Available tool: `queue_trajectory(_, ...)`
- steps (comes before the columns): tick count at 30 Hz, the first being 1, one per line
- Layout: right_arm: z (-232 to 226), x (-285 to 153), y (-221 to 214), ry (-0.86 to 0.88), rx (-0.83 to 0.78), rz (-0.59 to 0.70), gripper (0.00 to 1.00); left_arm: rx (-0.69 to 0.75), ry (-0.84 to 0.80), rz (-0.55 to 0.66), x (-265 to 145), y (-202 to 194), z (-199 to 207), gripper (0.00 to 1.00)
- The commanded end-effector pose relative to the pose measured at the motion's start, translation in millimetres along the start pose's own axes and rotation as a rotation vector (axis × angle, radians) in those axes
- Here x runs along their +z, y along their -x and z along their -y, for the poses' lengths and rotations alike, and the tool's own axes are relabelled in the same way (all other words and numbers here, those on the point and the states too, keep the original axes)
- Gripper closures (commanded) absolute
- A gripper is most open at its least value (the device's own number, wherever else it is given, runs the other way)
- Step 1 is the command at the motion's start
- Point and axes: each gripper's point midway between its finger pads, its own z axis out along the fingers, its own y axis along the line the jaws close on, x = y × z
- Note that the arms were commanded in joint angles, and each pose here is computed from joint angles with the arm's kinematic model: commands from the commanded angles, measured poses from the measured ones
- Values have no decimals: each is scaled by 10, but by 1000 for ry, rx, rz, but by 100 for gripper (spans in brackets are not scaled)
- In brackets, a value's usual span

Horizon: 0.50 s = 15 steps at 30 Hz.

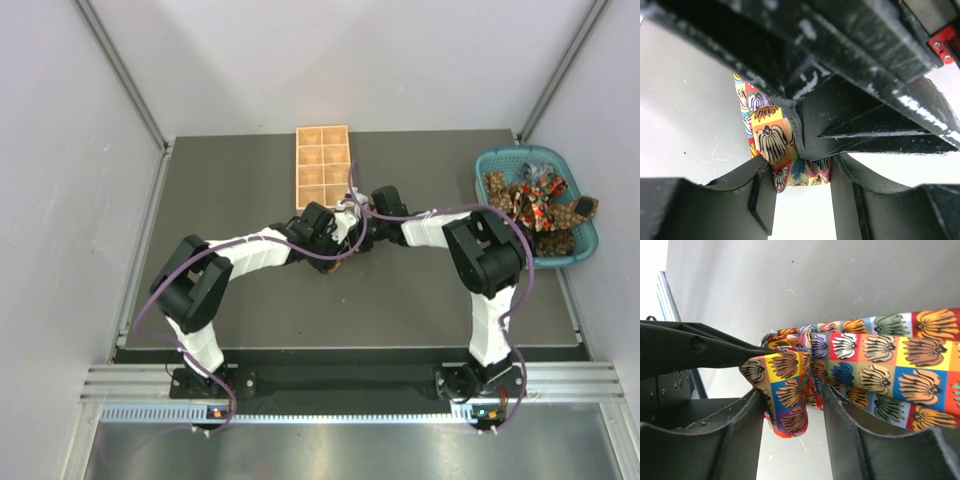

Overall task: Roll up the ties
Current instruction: Roll the tie

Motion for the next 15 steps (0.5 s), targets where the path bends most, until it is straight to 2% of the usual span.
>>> queue_trajectory(1,260,-133,-22,-99,23,34,52,-15,56,-39,57,-77,-134,59)
queue_trajectory(4,256,-206,24,-89,34,69,49,-13,56,-50,63,-100,-135,60)
queue_trajectory(15,225,-435,187,-49,59,179,50,-5,85,-76,33,-207,-179,61)
